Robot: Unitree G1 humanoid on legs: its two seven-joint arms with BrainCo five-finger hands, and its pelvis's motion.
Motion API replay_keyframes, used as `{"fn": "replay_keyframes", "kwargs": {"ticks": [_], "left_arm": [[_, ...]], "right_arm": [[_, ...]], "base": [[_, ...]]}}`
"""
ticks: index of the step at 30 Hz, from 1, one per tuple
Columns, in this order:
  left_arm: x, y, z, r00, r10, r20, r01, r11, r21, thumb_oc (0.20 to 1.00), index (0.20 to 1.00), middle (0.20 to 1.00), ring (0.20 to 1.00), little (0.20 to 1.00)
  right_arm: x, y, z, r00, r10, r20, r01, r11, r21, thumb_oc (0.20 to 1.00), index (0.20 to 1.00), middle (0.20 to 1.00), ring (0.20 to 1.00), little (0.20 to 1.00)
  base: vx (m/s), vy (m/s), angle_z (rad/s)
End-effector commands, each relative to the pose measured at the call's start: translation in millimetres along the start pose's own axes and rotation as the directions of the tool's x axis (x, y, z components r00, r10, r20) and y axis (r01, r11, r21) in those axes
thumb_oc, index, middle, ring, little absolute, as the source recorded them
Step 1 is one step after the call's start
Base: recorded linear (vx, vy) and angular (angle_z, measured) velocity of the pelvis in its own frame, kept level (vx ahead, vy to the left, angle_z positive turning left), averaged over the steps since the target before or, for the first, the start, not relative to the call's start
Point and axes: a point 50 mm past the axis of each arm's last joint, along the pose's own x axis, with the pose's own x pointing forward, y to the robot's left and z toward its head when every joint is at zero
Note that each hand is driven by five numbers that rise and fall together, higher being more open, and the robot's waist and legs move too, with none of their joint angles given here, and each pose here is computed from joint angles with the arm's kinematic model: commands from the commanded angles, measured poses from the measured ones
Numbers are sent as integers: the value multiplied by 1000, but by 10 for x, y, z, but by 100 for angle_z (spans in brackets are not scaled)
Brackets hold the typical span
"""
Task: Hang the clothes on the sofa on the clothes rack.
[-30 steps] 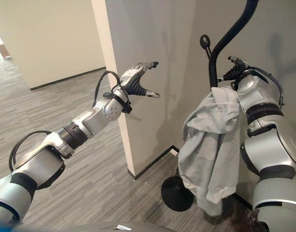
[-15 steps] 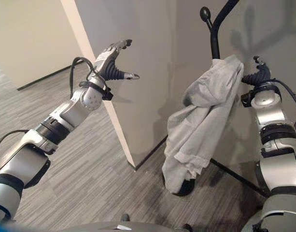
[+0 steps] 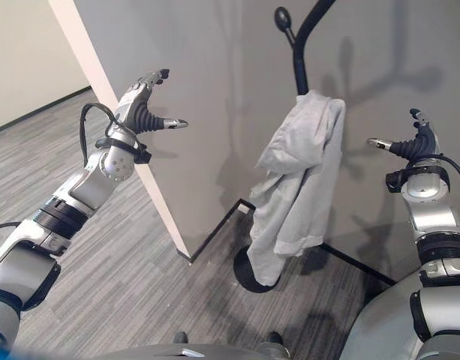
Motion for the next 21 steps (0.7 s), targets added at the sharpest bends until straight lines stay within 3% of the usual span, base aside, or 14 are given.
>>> {"fn": "replay_keyframes", "kwargs": {"ticks": [1, 6, 8, 9, 11, 13, 15, 17, 19, 21], "left_arm": [[128, 297, -9, 995, 103, 17, -104, 993, 56, 1000, 1000, 1000, 1000, 1000], [-65, 340, -115, 989, 143, -32, -145, 987, -71, 1000, 1000, 1000, 1000, 1000], [-567, 345, -433, 974, 140, -177, -175, 965, -196, 1000, 1000, 1000, 1000, 1000], [-922, 316, -615, 955, 113, -274, -178, 958, -225, 1000, 1000, 1000, 1000, 1000], [-1304, 295, -799, 921, 76, -383, -179, 953, -243, 1000, 1000, 1000, 1000, 1000], [-1853, 189, -1039, 825, 17, -565, -218, 932, -291, 1000, 1000, 1000, 1000, 1000], [-2048, 150, -1112, 784, -12, -620, -222, 928, -300, 1000, 1000, 1000, 1000, 1000], [-2483, -21, -1260, 662, -88, -744, -276, 895, -351, 1000, 1000, 1000, 1000, 1000], [-2487, -21, -1262, 662, -88, -744, -276, 895, -351, 1000, 1000, 1000, 1000, 1000], [-3098, -278, -1338, 489, -242, -838, -318, 845, -430, 1000, 1000, 1000, 1000, 1000]], "right_arm": [[54, 8, 301, 991, -37, 129, 37, 999, 5, 1000, 1000, 1000, 1000, 1000], [-100, 52, 130, 993, -37, 113, 32, 998, 45, 1000, 1000, 1000, 1000, 1000], [-383, 115, -242, 1000, -2, 29, 0, 997, 76, 1000, 1000, 1000, 1000, 1000], [-614, 224, -456, 999, 40, -24, -37, 995, 92, 1000, 1000, 1000, 1000, 1000], [-856, 301, -660, 993, 76, -86, -65, 991, 118, 1000, 1000, 1000, 1000, 1000], [-1194, 529, -945, 969, 142, -201, -98, 972, 215, 1000, 1000, 1000, 1000, 1000], [-1318, 595, -1061, 953, 172, -250, -115, 967, 228, 1000, 1000, 1000, 1000, 1000], [-1559, 761, -1269, 907, 242, -345, -160, 955, 249, 1000, 1000, 1000, 1000, 1000], [-1561, 763, -1271, 906, 243, -346, -161, 955, 249, 1000, 1000, 1000, 1000, 1000], [-1981, 1008, -1575, 800, 355, -484, -215, 922, 322, 1000, 1000, 1000, 1000, 1000]], "base": [[18, 4, -5], [20, 0, -7], [46, 25, -12], [50, 35, -16], [48, 21, -6], [52, 32, -1], [32, 33, -2], [29, 39, 1], [3, 5, -2], [8, 57, 2]]}}
